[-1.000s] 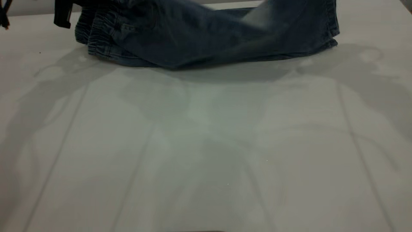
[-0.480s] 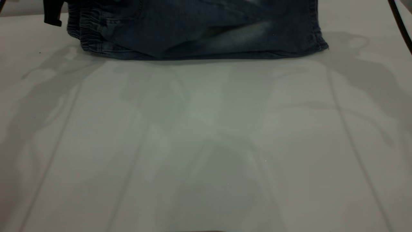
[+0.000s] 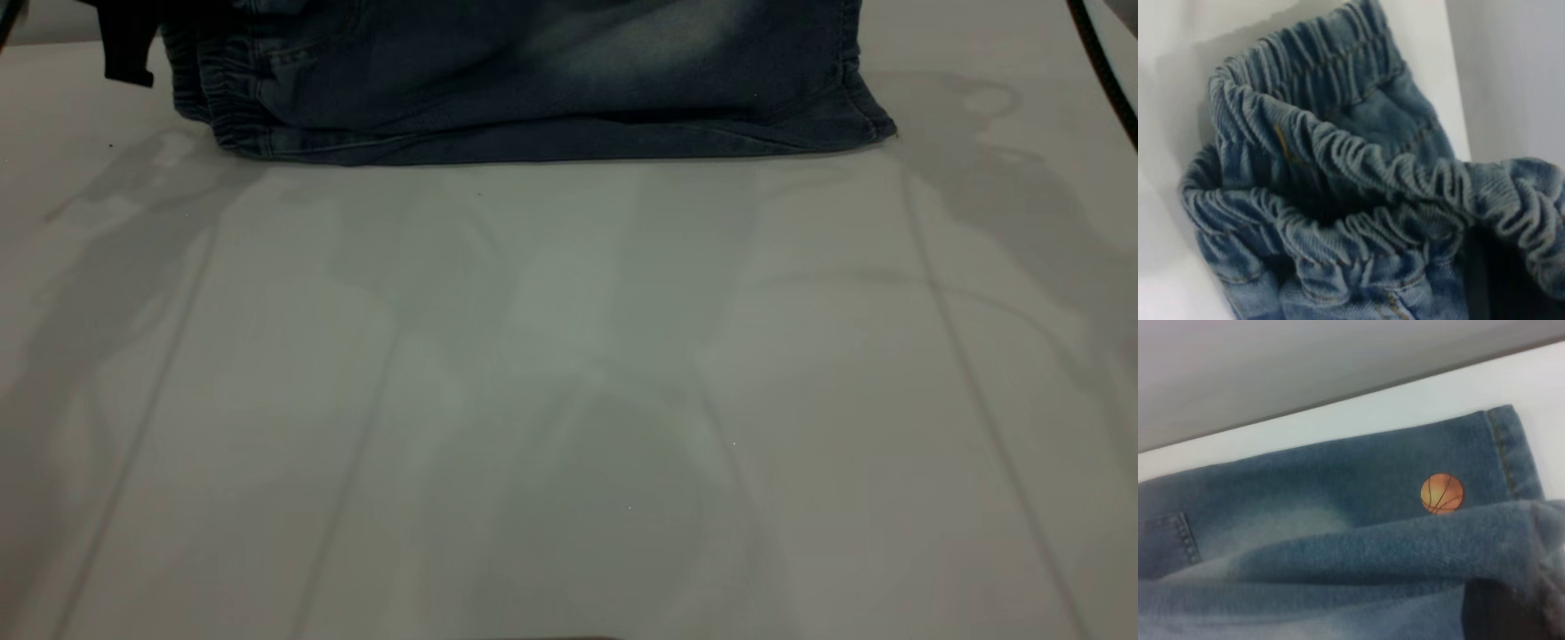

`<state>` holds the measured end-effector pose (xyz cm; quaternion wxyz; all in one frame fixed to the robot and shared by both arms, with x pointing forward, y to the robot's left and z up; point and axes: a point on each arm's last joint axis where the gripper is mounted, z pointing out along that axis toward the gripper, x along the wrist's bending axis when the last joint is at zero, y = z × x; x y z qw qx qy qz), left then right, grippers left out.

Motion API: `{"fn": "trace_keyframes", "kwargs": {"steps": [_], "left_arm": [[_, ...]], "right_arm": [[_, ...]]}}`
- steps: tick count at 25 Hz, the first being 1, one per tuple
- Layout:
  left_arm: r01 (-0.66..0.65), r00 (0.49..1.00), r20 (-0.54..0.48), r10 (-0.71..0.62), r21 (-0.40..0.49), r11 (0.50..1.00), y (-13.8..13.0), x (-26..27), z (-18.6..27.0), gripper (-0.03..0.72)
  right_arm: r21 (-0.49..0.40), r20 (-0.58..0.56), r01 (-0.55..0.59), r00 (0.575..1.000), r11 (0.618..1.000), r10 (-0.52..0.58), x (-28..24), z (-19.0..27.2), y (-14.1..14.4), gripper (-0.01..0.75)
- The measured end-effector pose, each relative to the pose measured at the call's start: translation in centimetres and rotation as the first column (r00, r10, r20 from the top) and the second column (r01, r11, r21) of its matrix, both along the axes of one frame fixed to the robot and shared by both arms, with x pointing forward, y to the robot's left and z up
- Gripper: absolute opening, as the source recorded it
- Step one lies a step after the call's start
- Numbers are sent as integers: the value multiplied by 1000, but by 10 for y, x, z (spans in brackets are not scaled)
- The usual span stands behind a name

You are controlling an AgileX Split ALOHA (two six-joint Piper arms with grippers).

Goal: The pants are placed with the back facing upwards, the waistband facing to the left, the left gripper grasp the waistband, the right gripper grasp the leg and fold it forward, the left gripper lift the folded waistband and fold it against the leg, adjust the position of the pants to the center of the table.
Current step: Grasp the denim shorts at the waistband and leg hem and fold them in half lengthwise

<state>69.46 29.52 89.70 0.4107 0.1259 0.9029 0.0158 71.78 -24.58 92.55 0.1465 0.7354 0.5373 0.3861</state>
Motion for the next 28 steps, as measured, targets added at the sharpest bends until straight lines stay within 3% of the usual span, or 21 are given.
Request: {"fn": "trace_keyframes", "kwargs": {"steps": [5,9,17,23,26,28], "left_arm": [[5,1000,-31,-4,7,1000,-1,0,-15,95],[30,999,-27,-29,48,998,0,5,-18,129],[87,996,16,-89,106,991,0,17,-10,357],[153,987,33,-157,99,983,-6,17,-9,488],[295,948,60,-312,200,934,-11,20,-4,498],[416,883,85,-461,311,854,-17,24,3,499]], "right_arm": [[-41,2,-27,1000,999,27,1,-7,-1,63],[-66,25,-22,999,998,24,2,-5,-2,164],[-67,26,-23,999,998,25,2,-5,-2,426],[-54,-6,-58,998,997,58,0,-7,1,491],[-75,-23,-122,992,990,121,-2,-7,3,491],[-100,-35,-206,979,973,203,-4,-3,7,493]]}}
